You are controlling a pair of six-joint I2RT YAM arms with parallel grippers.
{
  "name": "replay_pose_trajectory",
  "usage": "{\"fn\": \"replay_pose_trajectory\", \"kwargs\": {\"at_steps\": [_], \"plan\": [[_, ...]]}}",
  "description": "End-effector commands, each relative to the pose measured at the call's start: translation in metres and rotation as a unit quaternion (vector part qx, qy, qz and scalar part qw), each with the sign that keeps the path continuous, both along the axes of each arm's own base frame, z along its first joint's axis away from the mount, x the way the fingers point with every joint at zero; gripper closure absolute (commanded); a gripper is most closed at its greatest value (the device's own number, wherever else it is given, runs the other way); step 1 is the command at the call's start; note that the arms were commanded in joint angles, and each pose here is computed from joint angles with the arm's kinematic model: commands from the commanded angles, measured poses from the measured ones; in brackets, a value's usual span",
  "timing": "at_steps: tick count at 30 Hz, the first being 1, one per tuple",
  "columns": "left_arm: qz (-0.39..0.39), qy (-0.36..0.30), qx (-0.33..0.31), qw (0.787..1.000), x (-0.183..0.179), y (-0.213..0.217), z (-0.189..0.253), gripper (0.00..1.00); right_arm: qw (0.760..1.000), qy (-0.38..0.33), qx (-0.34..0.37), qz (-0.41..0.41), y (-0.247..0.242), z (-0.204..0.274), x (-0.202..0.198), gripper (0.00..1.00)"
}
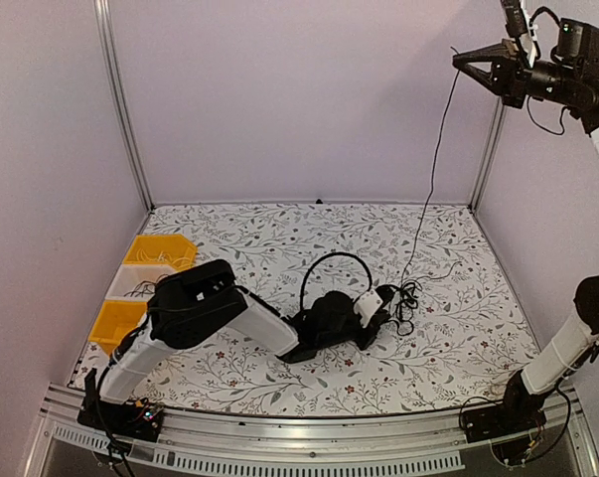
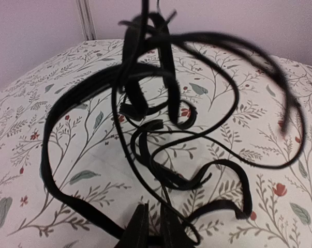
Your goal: Untangle the cables
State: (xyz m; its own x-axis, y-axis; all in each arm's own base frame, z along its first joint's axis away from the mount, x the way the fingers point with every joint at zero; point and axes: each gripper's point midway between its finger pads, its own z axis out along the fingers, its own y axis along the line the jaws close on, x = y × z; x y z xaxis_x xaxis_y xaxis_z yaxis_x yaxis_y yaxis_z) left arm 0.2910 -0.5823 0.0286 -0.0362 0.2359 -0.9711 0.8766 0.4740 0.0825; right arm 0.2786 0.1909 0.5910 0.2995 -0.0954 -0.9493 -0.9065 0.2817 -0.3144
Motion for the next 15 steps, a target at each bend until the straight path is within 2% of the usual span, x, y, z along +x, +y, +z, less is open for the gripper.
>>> {"fn": "replay_pose_trajectory", "kwargs": {"at_steps": [1,3,5,7,12,15], "plan": [[0.047,-0.02,-0.043,0.998,0.003,0.041,0.07,0.89,0.997,0.042,-0.017,-0.06,-0.006,-0.04,0.037,1.0],[0.068,-0.018,-0.038,0.997,0.001,0.062,0.082,0.78,0.996,0.06,-0.026,-0.066,-0.007,-0.059,0.044,1.0],[0.082,-0.002,-0.044,0.996,-0.003,0.077,0.092,0.61,0.995,0.075,-0.033,-0.064,-0.006,-0.074,0.046,1.0],[0.076,-0.002,-0.047,0.996,-0.009,0.085,0.103,0.51,0.993,0.09,-0.038,-0.061,-0.004,-0.088,0.046,1.0],[0.036,-0.039,-0.078,0.996,-0.023,0.074,0.142,0.41,0.992,0.102,-0.056,-0.044,0.009,-0.109,0.04,1.0],[0.052,-0.05,-0.085,0.994,-0.011,0.059,0.15,0.37,0.993,0.098,-0.062,-0.034,0.017,-0.109,0.034,1.0]]}}
